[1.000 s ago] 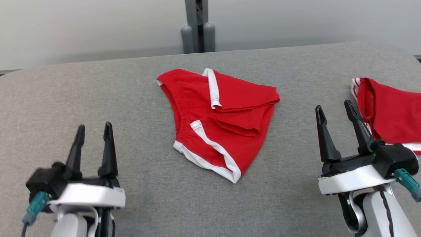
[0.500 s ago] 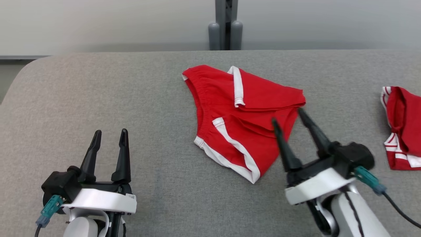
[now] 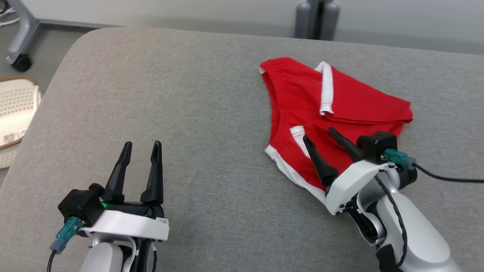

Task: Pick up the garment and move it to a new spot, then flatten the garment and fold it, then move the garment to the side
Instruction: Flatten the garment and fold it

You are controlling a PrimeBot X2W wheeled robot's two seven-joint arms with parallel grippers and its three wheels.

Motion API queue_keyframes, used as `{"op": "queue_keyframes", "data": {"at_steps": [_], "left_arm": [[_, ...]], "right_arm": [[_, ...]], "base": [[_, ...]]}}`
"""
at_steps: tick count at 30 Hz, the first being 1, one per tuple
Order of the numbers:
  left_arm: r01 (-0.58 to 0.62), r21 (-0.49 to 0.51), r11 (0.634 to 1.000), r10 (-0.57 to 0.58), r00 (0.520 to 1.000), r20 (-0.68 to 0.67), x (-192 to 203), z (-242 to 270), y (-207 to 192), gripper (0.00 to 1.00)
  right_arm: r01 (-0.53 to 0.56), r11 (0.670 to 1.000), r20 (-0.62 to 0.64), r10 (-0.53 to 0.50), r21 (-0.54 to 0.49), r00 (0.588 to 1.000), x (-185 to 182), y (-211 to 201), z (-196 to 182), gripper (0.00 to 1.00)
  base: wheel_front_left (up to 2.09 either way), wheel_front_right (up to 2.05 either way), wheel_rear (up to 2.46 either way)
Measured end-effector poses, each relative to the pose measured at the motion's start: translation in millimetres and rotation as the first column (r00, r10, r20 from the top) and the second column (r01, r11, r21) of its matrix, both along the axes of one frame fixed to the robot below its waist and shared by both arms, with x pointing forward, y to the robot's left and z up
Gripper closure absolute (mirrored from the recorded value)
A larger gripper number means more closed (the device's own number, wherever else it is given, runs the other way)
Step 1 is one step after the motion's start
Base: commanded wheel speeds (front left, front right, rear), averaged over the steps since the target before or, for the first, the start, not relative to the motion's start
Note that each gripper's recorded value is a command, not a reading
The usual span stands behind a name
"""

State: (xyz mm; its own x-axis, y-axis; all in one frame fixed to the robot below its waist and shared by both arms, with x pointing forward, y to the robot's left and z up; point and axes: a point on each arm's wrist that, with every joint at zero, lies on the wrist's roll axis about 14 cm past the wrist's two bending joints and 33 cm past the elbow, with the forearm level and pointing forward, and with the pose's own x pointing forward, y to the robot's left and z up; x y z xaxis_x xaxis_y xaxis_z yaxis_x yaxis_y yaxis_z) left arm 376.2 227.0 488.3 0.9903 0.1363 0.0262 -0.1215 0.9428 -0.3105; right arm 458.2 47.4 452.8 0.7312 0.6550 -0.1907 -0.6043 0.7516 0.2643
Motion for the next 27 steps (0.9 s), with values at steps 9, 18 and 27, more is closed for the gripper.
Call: {"op": "queue_keyframes", "data": {"at_steps": [9, 18, 27], "left_arm": [[-0.054, -0.014, 0.998, 0.053, 0.998, -0.046, -11, -12, 13, 0.0], [-0.077, -0.014, 0.997, 0.075, 0.995, -0.069, -14, -18, 17, 0.0], [-0.082, -0.015, 0.996, 0.081, 0.994, -0.076, -11, -20, 19, 0.0]], "right_arm": [[-0.034, 0.999, -0.092, 0.032, -0.015, 0.995, 12, 16, -27, 0.0], [-0.036, 0.998, -0.143, 0.029, -0.049, 0.989, 23, 18, -48, 0.0], [-0.047, 0.996, -0.159, 0.034, -0.076, 0.987, 28, 18, -59, 1.0]], "base": [[0.0, 0.0, 0.0], [0.0, 0.0, 0.0], [0.0, 0.0, 0.0]]}}
